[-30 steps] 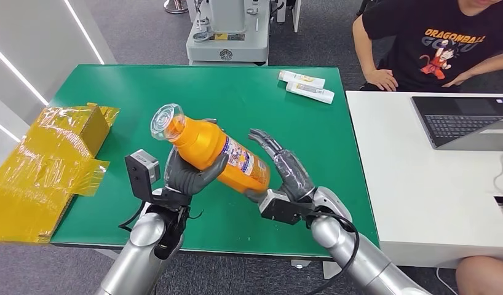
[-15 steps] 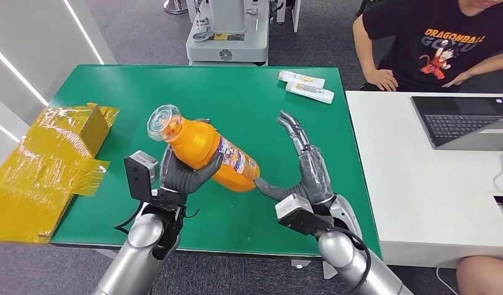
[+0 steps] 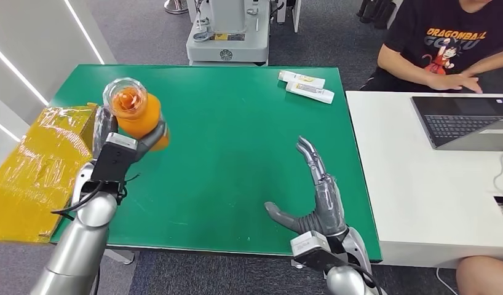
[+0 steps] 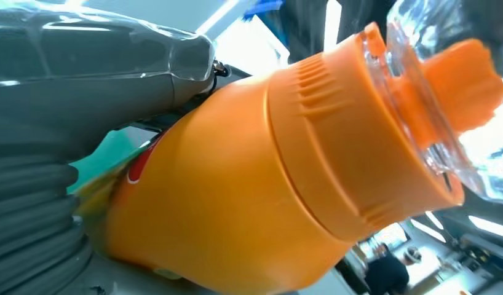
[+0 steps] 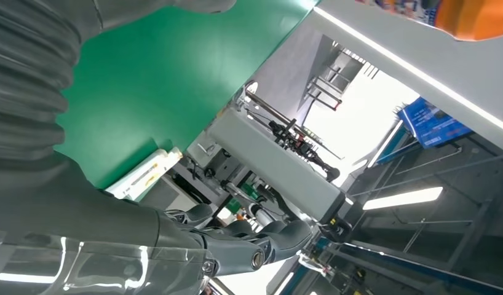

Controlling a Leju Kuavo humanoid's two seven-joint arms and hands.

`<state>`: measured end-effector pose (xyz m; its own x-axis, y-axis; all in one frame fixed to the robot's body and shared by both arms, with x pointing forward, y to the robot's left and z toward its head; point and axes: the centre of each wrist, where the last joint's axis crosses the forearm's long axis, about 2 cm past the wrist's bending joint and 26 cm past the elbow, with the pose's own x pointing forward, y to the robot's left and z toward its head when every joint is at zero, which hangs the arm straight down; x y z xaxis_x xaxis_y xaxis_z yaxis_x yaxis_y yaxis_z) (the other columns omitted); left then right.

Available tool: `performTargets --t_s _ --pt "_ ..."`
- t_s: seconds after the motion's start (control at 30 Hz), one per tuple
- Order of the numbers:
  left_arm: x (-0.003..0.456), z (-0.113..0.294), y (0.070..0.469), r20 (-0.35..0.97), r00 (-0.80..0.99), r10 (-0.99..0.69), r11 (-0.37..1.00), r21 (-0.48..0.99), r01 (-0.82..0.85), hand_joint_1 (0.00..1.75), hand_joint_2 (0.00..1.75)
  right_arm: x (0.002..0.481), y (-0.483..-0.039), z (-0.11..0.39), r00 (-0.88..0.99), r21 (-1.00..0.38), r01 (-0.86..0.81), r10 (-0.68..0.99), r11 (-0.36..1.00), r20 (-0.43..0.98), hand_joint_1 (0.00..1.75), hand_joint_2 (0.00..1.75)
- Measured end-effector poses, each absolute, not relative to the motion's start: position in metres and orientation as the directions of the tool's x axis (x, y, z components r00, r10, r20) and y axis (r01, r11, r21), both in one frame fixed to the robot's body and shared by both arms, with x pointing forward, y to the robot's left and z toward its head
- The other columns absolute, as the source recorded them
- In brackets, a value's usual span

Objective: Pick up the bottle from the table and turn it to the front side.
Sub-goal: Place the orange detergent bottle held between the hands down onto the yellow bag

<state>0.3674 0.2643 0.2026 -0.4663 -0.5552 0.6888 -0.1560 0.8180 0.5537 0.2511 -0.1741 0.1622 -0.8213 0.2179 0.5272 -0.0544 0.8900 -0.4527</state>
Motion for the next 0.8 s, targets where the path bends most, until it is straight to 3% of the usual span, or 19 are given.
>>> performTargets --t_s 0.23,0.4,0.53,0.8 --pt "0.389 0.231 0.309 0.517 -0.434 -0.738 0.654 0.706 -0.272 1.75 1.75 0.242 -0.174 0.16 -0.818 -0.439 -0.076 0.195 0.895 0.541 0.0 1.75" --pt "0.406 0.243 0.351 0.298 -0.329 -0.896 0.403 0.857 -0.322 1.75 1.75 0.237 -0.173 0.16 -0.819 -0.448 -0.11 0.175 0.887 0.547 0.0 1.75" --pt "0.411 0.235 0.379 0.143 -0.238 -0.961 0.21 0.935 -0.285 1.75 1.75 0.234 -0.174 0.161 -0.82 -0.448 -0.12 0.166 0.886 0.548 0.0 1.75" --pt "0.404 0.205 0.403 0.028 -0.125 -0.992 0.051 0.981 -0.188 1.75 1.75 0.232 -0.173 0.163 -0.819 -0.451 -0.135 0.156 0.882 0.552 0.0 1.75"
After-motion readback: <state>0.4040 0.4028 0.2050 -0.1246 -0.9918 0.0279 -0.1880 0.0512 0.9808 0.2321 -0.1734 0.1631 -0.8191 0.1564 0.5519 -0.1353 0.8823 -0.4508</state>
